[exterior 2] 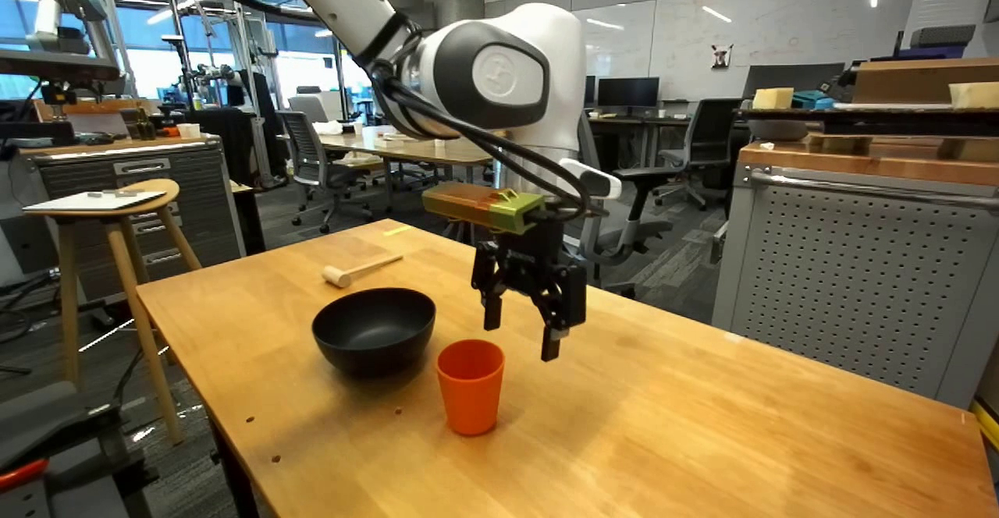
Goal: Put the orange cup in the black bowl
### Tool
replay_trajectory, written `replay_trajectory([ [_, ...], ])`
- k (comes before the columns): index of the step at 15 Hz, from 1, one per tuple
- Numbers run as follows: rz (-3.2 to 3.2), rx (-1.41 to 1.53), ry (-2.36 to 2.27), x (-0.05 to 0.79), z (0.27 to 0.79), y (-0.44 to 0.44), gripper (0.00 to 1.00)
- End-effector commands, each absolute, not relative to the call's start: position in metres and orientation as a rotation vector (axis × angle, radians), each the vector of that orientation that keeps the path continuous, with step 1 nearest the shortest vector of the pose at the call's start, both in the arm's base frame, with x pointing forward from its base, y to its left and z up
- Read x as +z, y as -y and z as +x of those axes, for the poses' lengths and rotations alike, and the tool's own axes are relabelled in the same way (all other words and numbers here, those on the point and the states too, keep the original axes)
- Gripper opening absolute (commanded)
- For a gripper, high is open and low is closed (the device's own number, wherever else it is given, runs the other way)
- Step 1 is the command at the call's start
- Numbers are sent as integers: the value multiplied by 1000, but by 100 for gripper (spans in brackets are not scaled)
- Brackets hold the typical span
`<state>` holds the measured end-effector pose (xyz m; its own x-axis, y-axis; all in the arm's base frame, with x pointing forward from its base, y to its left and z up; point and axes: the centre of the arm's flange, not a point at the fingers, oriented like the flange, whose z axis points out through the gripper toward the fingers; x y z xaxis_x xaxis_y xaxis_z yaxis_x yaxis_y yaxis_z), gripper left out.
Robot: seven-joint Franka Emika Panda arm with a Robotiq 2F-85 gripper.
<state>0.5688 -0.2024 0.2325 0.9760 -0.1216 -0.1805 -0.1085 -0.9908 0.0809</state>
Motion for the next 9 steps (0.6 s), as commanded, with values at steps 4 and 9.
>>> replay_trajectory([
  [4,3080,-380,312,228,583,251,100],
  [9,3107,-470,367,231,564,253,100],
])
